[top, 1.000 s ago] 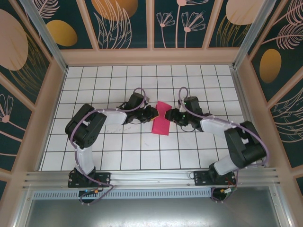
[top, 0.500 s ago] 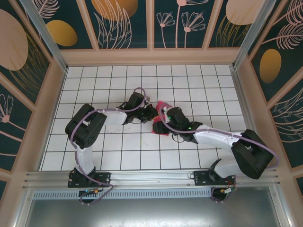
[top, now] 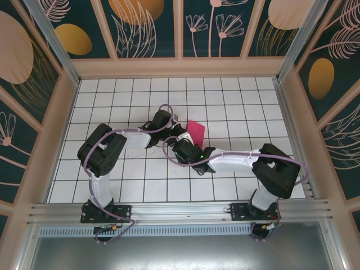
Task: Fold a paper plane with a square sheet of paper (pick it up from the middle)
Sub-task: Fold the triangle a second time at the center of the table.
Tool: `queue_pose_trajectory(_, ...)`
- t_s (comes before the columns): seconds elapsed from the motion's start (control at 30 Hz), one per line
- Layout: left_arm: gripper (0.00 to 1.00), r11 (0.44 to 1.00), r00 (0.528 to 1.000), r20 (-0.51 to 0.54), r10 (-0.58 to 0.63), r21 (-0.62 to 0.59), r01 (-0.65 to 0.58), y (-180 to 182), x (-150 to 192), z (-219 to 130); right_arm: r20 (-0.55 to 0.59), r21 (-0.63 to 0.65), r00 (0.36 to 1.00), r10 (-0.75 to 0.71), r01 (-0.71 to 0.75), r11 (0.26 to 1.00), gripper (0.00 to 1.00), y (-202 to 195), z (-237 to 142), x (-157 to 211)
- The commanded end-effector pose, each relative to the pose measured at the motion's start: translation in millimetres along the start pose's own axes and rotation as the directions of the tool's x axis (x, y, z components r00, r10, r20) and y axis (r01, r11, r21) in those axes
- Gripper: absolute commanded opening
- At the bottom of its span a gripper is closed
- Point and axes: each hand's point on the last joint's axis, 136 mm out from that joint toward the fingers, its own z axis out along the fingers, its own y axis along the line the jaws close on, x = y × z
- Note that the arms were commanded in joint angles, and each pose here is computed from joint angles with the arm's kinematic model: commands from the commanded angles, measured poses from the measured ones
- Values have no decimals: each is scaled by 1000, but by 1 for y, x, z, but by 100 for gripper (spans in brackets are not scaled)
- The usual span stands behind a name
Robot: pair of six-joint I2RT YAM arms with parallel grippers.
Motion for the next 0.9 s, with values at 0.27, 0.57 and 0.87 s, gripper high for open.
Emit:
queue_pose_trajectory(0.27,9,1000,1000,10,2,31,-2,-9,-7,-1,51,111,999,-4,-2,994,34,-15,-10,-15)
queue_pose_trajectory(0.57,9,999,1000,13,5,36,-5,-12,-8,-2,65,112,998,10,-17,994,15,-19,-16,-16)
queue_pose_trajectory(0.87,10,999,1000,17,7,37,-8,-14,-8,-3,57,98,998,14,-20,995,0,-17,-15,-14)
